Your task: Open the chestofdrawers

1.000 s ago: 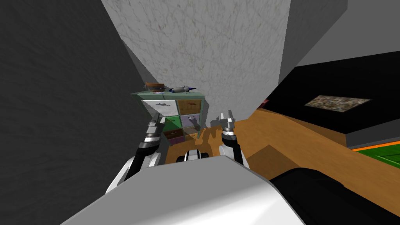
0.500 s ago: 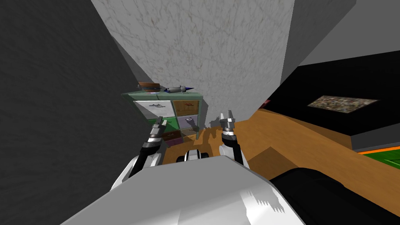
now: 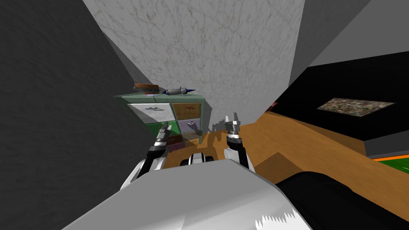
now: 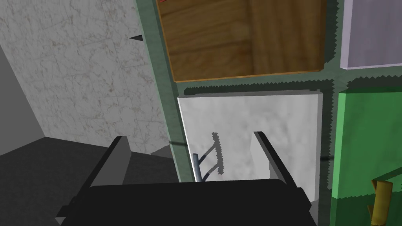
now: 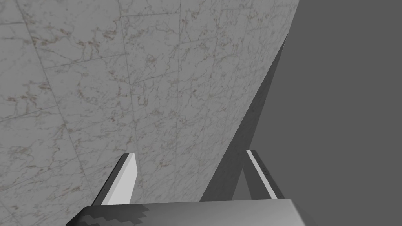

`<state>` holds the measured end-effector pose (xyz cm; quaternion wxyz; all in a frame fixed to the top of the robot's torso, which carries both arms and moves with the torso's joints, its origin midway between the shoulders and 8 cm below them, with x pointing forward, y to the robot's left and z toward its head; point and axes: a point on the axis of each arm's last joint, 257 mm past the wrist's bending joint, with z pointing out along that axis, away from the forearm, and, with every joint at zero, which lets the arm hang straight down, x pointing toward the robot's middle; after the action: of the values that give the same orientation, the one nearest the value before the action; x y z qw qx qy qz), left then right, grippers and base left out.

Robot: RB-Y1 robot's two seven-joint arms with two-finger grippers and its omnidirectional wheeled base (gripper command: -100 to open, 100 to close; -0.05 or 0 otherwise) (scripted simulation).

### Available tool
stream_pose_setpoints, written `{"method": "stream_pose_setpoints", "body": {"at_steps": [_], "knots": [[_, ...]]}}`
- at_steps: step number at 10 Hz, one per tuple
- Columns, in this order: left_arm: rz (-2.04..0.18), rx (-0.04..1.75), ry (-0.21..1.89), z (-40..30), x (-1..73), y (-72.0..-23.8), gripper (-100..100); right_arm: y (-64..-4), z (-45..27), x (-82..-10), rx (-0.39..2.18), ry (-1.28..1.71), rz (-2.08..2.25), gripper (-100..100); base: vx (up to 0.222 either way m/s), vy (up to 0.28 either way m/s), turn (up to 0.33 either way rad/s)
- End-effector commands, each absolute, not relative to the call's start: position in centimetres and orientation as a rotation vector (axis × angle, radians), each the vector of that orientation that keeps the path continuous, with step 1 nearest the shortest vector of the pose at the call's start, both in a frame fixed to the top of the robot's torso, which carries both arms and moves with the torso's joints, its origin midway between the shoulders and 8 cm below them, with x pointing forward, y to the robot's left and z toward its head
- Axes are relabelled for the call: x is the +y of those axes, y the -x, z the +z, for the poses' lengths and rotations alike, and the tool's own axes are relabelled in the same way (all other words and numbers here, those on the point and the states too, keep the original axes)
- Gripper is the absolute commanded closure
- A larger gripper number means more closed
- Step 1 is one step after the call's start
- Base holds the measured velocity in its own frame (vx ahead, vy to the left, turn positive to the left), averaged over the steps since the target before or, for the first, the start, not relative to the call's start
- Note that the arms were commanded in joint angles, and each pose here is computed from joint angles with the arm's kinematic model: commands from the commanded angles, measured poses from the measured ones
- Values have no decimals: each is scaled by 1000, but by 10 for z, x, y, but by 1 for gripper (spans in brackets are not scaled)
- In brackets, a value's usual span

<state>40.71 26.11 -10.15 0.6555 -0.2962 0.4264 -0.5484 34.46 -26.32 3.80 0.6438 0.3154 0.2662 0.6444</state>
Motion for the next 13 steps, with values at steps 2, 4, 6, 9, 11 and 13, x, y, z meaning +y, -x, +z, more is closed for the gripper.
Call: {"method": "stream_pose_setpoints", "body": {"at_steps": [2,4,6,9,11,13], "knots": [[-1228,993,718,-131,270,-415,-100,-345,38,-263,606,-718,1467,0,65,-77,12],[-1220,1007,744,-148,275,-418,-100,-345,38,-263,606,-718,1467,0,57,-80,16],[-1211,1019,775,-165,279,-421,-100,-345,38,-263,606,-718,1468,0,56,-89,15],[-1201,1031,829,-192,285,-424,-100,-345,38,-263,606,-718,1468,0,66,-98,16],[-1194,1037,868,-211,288,-426,-100,-345,38,-263,606,-718,1468,0,69,-96,15],[-1189,1041,907,-229,289,-426,-100,-345,38,-263,606,-718,1468,0,68,-93,16]]}}
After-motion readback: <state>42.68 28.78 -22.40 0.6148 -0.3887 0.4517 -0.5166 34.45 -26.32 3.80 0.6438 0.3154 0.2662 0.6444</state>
